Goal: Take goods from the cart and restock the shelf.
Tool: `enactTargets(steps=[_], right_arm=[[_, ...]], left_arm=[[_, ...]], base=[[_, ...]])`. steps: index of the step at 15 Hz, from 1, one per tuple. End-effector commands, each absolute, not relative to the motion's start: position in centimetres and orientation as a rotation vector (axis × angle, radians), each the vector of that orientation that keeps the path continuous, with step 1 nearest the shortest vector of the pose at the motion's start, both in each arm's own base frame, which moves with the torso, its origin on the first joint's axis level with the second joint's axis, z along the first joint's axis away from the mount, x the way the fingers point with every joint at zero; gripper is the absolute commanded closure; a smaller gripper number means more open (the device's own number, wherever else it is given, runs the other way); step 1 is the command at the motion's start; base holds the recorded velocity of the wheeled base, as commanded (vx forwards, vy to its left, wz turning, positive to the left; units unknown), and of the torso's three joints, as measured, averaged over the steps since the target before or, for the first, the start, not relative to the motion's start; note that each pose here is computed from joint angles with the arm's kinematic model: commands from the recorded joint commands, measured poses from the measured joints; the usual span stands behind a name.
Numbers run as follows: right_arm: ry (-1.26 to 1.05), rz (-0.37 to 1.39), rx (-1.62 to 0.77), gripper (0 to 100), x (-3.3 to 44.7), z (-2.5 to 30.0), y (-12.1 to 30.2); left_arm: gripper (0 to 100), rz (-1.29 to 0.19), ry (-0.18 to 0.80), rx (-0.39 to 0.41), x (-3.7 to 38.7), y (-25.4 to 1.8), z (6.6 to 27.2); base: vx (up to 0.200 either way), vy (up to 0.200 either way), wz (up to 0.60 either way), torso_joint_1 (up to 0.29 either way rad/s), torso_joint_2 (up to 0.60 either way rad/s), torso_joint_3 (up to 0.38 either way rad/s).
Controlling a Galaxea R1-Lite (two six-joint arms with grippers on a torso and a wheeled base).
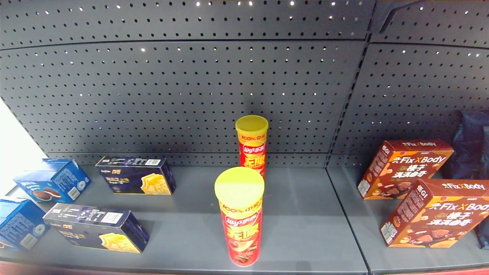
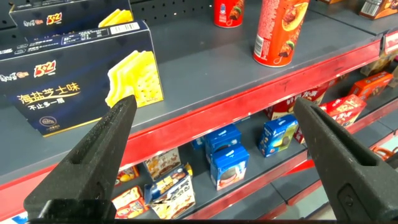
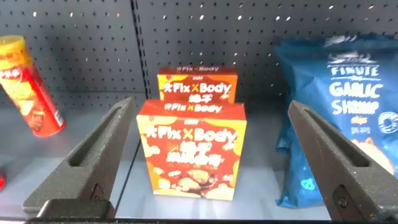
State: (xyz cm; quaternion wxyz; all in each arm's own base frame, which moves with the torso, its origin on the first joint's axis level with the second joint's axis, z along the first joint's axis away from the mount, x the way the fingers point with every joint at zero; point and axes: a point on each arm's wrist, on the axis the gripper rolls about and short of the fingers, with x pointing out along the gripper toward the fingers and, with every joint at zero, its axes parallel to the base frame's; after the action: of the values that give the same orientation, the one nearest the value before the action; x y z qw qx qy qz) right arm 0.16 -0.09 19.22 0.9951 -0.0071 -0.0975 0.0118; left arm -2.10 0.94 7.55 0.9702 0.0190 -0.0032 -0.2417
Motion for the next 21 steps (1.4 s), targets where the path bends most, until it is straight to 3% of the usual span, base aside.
enactTargets(steps=[1, 5, 12, 19, 21], right_arm=[[-0.199, -0.006, -0.023, 0, -0.4, 18.1, 0.0], [-0.118, -0.058, -0.004, 0, -1.9, 13.2, 0.3], [-0.037, -0.032, 0.017, 0, -1.5, 9.1, 0.3], [-0.015, 0.028, 0.015, 0, -1.9, 8.3, 0.1], [-0.002, -0.060, 0.017, 0, -1.9, 8.2, -0.1]], left_arm=[[0, -0.488, -0.006, 0.038, -2.1, 0.9, 7.5], [0, -0.489, -0.006, 0.038, -2.1, 0.9, 7.5], [0, -0.489, -0.006, 0.038, -2.1, 0.9, 7.5], [0, -0.489, -0.006, 0.038, -2.1, 0.9, 7.5], [0, -0.488, -0.006, 0.038, -2.1, 0.9, 7.5]], base=[[0.000, 0.000, 0.00, 0.000, 0.00, 0.000], [0.000, 0.000, 0.00, 0.000, 0.00, 0.000], [0.000, 0.000, 0.00, 0.000, 0.00, 0.000], [0.000, 0.000, 0.00, 0.000, 0.00, 0.000], [0.000, 0.000, 0.00, 0.000, 0.00, 0.000]])
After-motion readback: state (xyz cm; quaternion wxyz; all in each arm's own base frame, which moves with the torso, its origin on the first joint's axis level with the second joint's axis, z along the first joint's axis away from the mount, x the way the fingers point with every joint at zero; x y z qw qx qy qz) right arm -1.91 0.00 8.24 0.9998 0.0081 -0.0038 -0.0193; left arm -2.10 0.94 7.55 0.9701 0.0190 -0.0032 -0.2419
